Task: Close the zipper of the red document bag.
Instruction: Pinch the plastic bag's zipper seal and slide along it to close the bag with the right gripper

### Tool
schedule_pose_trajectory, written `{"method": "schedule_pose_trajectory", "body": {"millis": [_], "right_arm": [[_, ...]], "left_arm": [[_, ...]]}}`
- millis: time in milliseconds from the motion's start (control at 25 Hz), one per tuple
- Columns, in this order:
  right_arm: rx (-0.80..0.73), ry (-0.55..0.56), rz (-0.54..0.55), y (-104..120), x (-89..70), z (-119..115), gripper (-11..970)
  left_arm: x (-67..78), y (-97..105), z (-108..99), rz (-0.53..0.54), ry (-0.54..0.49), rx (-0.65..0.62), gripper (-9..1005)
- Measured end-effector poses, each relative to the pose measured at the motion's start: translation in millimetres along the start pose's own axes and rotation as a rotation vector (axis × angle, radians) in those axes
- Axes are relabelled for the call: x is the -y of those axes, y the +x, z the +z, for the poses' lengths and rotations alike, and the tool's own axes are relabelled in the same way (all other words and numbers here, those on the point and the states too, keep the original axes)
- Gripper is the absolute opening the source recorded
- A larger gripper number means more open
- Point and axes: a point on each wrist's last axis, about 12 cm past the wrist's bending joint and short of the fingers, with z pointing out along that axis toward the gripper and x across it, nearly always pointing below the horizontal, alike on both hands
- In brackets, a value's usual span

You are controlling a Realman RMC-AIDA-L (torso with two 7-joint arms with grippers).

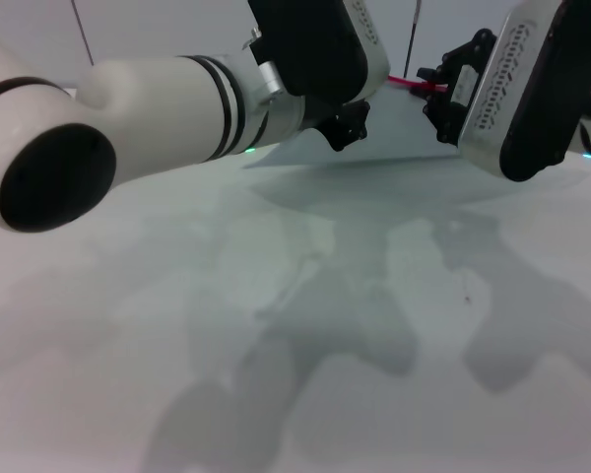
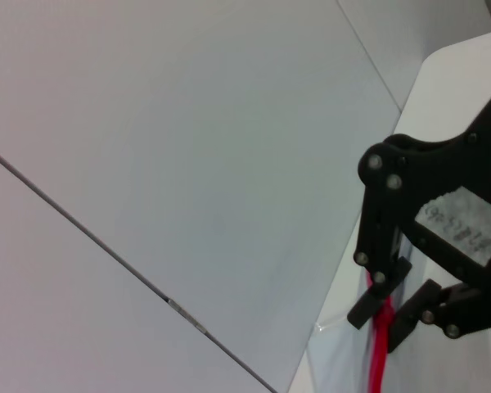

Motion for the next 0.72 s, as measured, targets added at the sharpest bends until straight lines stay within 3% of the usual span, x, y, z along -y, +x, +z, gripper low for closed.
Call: {"method": "schedule_pose_trajectory", "body": {"millis": [720], "right_arm": [[-0.061, 0.038, -0.004, 12, 2.8, 0, 84]], "left_arm": [[-5.6, -3, -11, -0.022, -0.034, 0.025, 93]]}}
